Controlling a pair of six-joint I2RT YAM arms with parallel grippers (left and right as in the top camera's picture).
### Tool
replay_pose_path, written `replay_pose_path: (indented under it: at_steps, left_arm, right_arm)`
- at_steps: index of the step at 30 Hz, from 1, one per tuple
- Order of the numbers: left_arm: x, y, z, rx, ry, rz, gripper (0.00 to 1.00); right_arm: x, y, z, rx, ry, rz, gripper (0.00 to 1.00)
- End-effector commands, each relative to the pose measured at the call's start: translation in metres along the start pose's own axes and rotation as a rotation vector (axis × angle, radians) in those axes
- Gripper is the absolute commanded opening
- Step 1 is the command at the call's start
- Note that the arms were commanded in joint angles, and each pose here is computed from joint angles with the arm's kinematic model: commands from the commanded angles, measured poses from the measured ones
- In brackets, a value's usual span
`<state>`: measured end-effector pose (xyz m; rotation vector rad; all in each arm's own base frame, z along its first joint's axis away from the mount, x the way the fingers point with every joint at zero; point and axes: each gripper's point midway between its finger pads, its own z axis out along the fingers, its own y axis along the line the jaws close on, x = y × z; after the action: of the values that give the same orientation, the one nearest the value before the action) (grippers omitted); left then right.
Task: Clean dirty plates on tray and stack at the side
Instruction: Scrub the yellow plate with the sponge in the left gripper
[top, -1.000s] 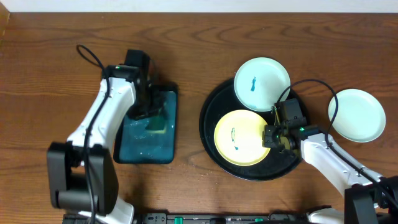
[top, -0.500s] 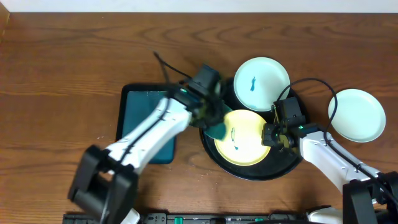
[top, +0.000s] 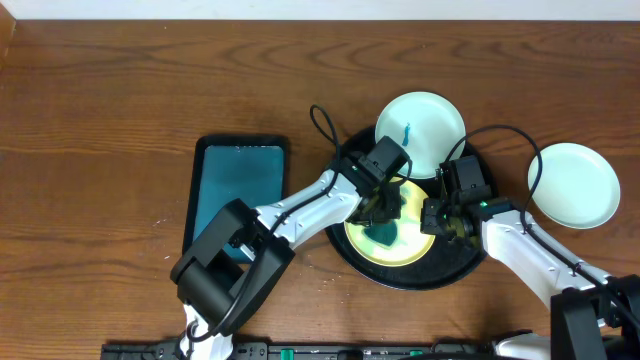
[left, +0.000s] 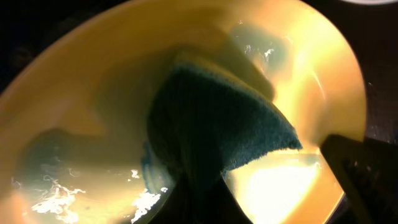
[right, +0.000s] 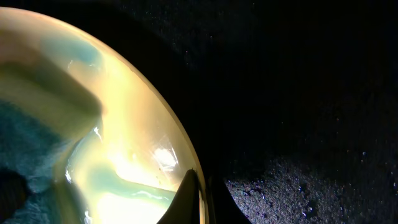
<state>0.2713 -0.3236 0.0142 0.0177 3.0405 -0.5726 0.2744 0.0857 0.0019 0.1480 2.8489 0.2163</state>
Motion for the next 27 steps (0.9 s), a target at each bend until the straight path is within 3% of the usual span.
replay_pose_path:
  at_steps: [1, 6, 10, 13, 18, 21, 27]
  left_arm:
    - [0.005, 0.081, 0.016, -0.324, -0.004, -0.069, 0.07]
    - [-0.018, 0.124, -0.022, -0.610, -0.123, -0.048, 0.08]
    - [-0.028, 0.122, -0.025, -0.625, -0.161, -0.003, 0.07]
    - [-0.025, 0.103, -0.013, -0.518, -0.132, -0.014, 0.08]
    - [0.001, 0.025, 0.014, -0.106, 0.055, -0.023, 0.07]
    - [0.013, -0.014, 0.016, 0.065, 0.117, 0.008, 0.08]
    - [0.028, -0.036, 0.020, 0.107, 0.128, 0.062, 0.08]
  right_arm:
    - [0.017, -0.011, 0.014, 0.051, 0.060, 0.019, 0.01]
    - [0.020, -0.012, 0.013, 0.057, 0.072, 0.019, 0.01]
    - [0.022, -0.013, 0.013, 0.059, 0.079, 0.020, 0.01]
    - [0.022, -0.013, 0.013, 0.059, 0.079, 0.020, 0.01]
    - [0.021, -0.013, 0.013, 0.059, 0.079, 0.020, 0.01]
    - [0.021, -0.013, 0.013, 0.060, 0.078, 0.031, 0.01]
    - [0.021, -0.013, 0.013, 0.060, 0.077, 0.049, 0.01]
